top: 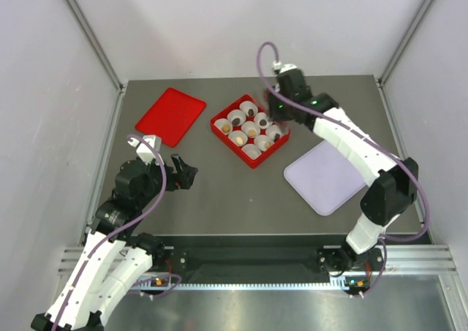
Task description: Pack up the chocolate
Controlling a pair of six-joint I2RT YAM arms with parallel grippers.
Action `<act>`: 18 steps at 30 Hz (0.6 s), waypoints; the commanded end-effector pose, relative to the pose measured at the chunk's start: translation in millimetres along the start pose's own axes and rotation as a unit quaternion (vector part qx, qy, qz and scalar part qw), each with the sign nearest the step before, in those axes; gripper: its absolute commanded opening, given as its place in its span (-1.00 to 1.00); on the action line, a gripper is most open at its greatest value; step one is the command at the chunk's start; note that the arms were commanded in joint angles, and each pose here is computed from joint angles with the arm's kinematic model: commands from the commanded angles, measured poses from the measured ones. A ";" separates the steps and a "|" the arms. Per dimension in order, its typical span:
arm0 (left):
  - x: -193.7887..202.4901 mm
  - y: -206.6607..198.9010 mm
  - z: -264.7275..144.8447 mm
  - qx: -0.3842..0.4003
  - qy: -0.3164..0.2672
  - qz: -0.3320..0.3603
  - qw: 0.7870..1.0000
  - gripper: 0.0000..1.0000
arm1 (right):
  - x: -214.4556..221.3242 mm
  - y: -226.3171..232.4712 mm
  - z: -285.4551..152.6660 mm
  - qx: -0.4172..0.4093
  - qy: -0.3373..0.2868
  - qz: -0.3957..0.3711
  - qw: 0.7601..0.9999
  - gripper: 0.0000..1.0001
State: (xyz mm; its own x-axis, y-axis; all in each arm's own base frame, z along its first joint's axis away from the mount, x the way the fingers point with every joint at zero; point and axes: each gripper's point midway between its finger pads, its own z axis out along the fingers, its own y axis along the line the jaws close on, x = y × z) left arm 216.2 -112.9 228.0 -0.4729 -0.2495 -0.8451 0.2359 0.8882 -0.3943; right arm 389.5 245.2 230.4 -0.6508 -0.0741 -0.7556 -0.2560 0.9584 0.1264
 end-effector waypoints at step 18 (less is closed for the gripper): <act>-8.4 -0.1 -1.7 -0.003 -0.018 0.000 1.000 0.91 | -68.2 -185.6 135.8 0.096 -0.059 0.001 0.994 -0.15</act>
State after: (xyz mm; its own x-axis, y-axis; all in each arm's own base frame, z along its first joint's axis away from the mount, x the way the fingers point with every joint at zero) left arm 217.0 -111.3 227.9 -0.4693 -0.2511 -0.8466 0.2279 0.8918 -0.3909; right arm 549.4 114.4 141.8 -0.6578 -0.0603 -0.7508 -0.1079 0.9940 0.0148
